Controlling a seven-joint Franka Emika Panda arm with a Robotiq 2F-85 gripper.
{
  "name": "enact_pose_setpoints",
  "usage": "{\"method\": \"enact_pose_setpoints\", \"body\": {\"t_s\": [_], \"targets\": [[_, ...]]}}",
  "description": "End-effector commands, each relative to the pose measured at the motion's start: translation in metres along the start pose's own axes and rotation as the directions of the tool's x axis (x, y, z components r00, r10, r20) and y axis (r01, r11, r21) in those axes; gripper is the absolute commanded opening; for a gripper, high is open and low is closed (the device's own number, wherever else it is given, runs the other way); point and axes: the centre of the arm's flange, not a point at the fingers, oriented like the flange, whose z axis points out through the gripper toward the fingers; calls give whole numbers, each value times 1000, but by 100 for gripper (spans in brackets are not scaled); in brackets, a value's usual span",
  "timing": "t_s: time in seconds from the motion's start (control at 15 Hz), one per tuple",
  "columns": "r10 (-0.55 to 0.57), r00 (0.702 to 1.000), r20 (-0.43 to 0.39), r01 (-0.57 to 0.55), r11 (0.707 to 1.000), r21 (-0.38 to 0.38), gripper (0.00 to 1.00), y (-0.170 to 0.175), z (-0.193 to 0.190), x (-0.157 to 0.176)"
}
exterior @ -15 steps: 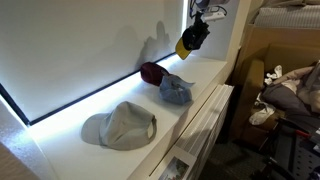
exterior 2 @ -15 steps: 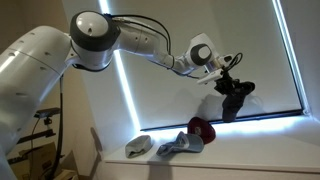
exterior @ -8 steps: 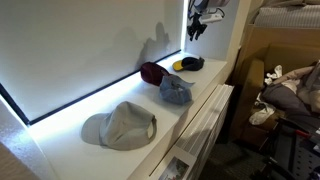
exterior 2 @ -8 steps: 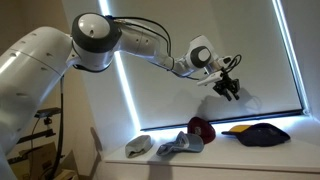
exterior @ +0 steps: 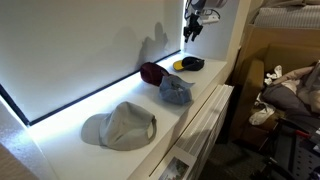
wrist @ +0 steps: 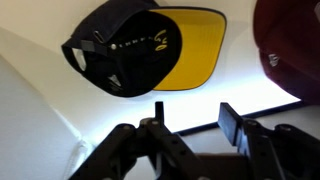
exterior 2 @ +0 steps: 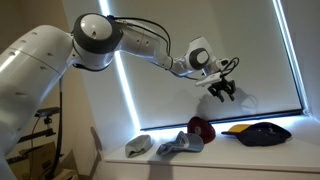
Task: Move the black and beige caps to the right
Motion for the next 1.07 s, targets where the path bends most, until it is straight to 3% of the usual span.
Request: {"method": "enact_pose_setpoints", "body": {"t_s": [0.0,0.13,0.33,0.4,0.47,0.6,0.73,0.87,1.0], "targets": [[-173,983,58,167,982,84,89,-93,20,-3],[-267,960,86,254,958,134,99,-154,27,-15],[-409,903,127,380,902,207,100,-258,38,-42],[-458,878,136,423,878,225,100,-268,30,-47],[-379,918,112,352,913,205,100,-254,35,-40],[-428,896,120,396,891,221,100,-286,33,-49],[-437,891,122,405,887,222,100,-282,34,-49],[-566,806,176,532,822,204,100,-327,48,-52],[-631,744,218,603,775,189,100,-379,58,-68]]}}
